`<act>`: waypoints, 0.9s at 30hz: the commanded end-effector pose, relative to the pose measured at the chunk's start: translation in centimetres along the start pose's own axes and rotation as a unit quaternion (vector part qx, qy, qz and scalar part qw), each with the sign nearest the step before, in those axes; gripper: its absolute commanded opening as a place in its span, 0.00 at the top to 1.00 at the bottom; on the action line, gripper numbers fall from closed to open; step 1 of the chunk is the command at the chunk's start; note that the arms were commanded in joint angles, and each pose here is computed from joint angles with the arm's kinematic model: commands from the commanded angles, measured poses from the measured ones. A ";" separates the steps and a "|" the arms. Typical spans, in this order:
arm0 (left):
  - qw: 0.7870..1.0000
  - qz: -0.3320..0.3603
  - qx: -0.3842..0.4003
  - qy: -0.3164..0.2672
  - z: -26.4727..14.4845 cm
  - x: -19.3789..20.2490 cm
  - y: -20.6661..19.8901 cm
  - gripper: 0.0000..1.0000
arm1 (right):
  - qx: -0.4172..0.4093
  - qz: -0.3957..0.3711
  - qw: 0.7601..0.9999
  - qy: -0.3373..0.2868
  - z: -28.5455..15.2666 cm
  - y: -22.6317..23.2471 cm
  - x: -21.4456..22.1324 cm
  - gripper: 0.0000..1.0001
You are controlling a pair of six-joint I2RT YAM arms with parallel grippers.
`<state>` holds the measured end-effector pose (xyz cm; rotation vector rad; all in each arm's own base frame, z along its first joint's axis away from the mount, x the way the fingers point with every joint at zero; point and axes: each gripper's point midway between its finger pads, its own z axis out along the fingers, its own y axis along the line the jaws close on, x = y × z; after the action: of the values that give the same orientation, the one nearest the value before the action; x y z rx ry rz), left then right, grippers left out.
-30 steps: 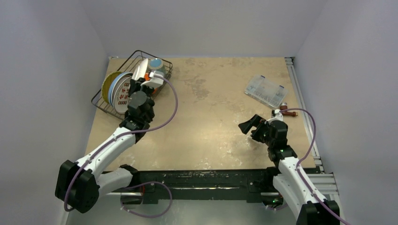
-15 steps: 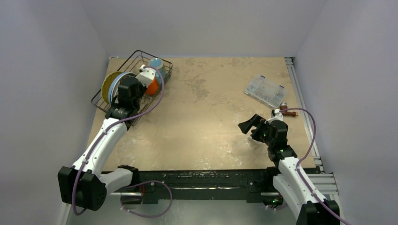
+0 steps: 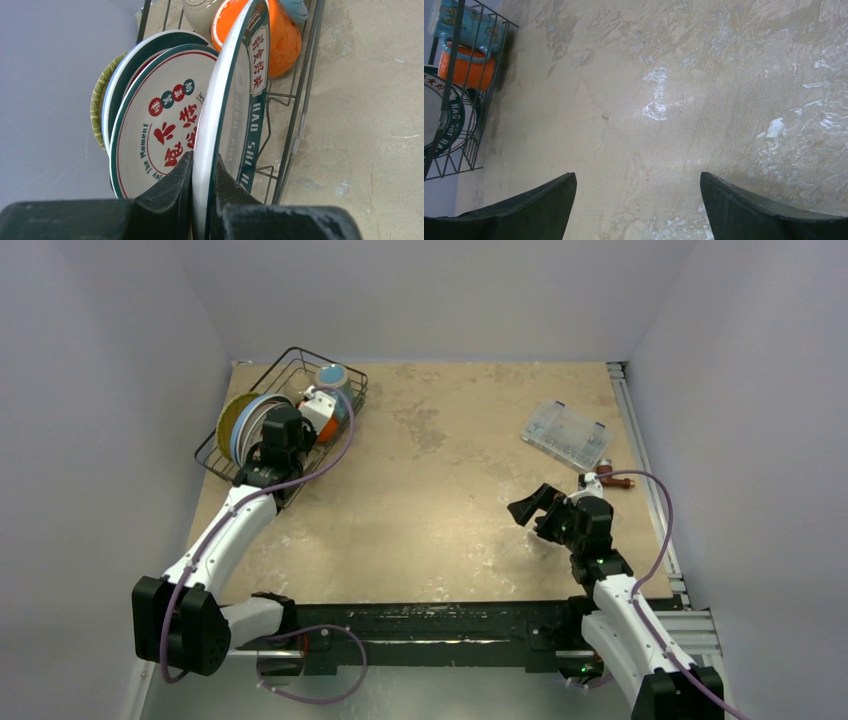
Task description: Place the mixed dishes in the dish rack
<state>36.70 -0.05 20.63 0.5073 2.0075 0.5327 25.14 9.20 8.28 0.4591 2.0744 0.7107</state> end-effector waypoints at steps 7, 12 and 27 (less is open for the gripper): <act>0.997 -0.055 -0.056 -0.015 0.4 -1.1 2.3 0.71 | -0.016 -0.014 1.000 -0.014 0.0 0.7 -0.8 0.04; 0.996 -0.066 -0.053 -0.010 0.6 -0.8 2.3 0.39 | -0.016 -0.014 1.000 -0.013 0.0 0.7 -0.8 0.04; 0.970 -0.144 -0.185 -0.067 -2.8 -2.7 7.8 0.00 | -0.016 -0.014 1.000 -0.013 0.0 0.7 -0.7 0.04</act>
<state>36.76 3.53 22.76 0.2176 1.9616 0.6678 25.13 9.20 8.26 0.4584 2.0749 0.7101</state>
